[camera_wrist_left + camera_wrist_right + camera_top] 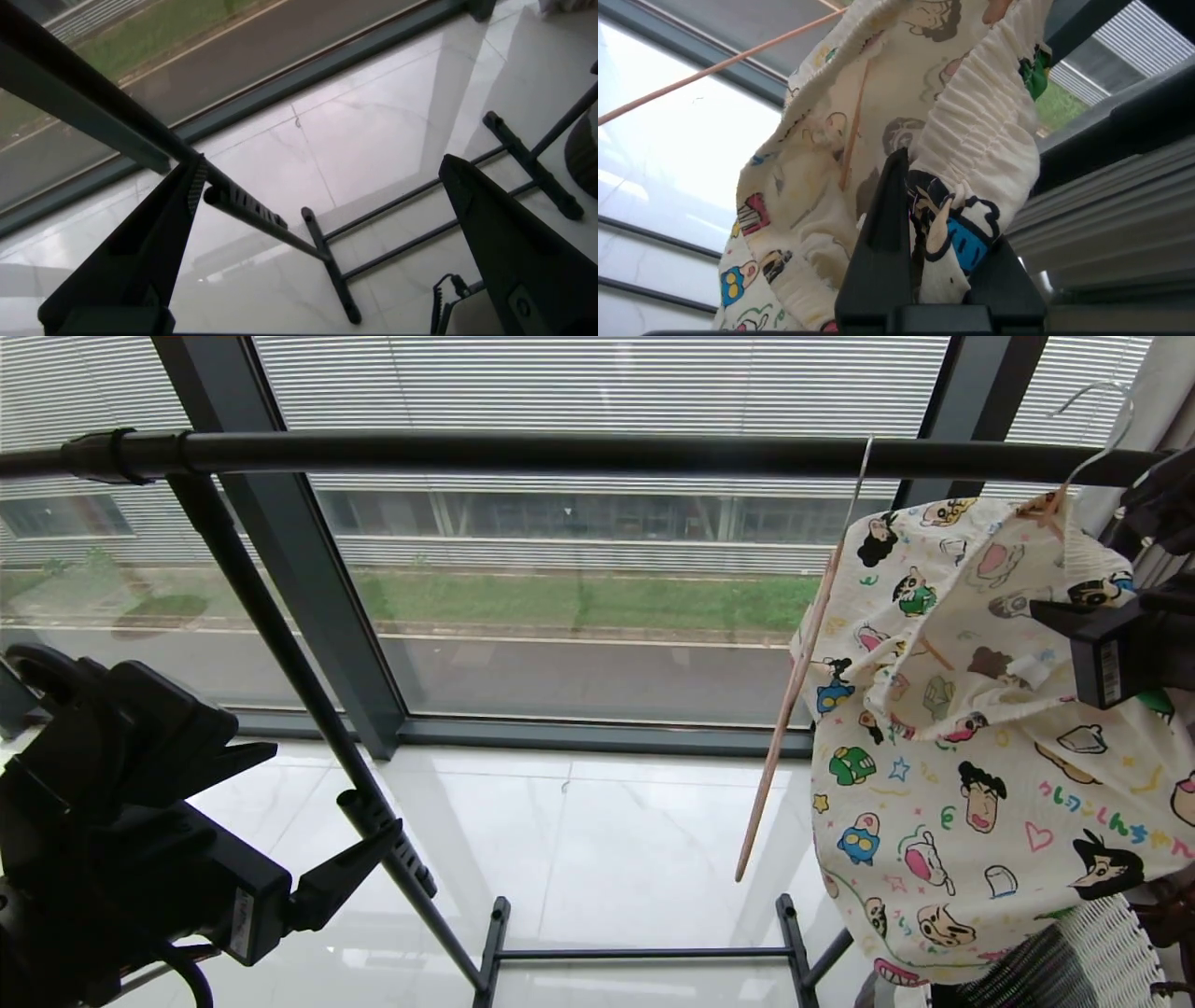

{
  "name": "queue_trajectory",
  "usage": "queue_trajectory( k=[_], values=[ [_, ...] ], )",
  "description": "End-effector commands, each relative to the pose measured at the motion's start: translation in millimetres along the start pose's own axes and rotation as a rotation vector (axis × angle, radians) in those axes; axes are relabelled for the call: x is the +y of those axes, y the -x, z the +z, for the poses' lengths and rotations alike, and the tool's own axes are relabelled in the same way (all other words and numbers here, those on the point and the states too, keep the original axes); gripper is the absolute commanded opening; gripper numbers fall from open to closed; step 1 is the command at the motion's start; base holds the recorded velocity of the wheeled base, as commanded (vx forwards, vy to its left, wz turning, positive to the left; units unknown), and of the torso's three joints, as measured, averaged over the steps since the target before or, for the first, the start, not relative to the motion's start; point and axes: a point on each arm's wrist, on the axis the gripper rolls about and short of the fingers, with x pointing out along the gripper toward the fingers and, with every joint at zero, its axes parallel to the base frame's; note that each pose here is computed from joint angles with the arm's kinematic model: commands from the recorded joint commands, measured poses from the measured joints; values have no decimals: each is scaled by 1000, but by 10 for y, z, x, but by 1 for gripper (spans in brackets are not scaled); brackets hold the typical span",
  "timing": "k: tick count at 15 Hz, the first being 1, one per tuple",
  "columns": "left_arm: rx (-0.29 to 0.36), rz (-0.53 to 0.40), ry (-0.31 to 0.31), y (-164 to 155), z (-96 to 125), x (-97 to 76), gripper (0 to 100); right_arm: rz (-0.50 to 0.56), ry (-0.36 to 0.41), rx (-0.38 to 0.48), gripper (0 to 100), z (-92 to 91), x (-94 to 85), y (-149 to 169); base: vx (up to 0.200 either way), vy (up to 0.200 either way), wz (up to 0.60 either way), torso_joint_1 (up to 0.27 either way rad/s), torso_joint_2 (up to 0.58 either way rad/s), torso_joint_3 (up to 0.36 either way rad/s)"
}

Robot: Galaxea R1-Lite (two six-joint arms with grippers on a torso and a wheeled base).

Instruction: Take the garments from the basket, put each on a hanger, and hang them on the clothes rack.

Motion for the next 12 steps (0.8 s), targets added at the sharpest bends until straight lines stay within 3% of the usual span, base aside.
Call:
queue_trajectory(
  k=[1,12],
  values=[
    [0,-3,-1,3,-6,-3,100,1,1,0,0,-4,2,0,0,0,0,0,0,0],
    [-5,1,-1,26,-13,1,100,9,8,105,0,-176,50,-388,0,0,0,0,0,0]
  ],
)
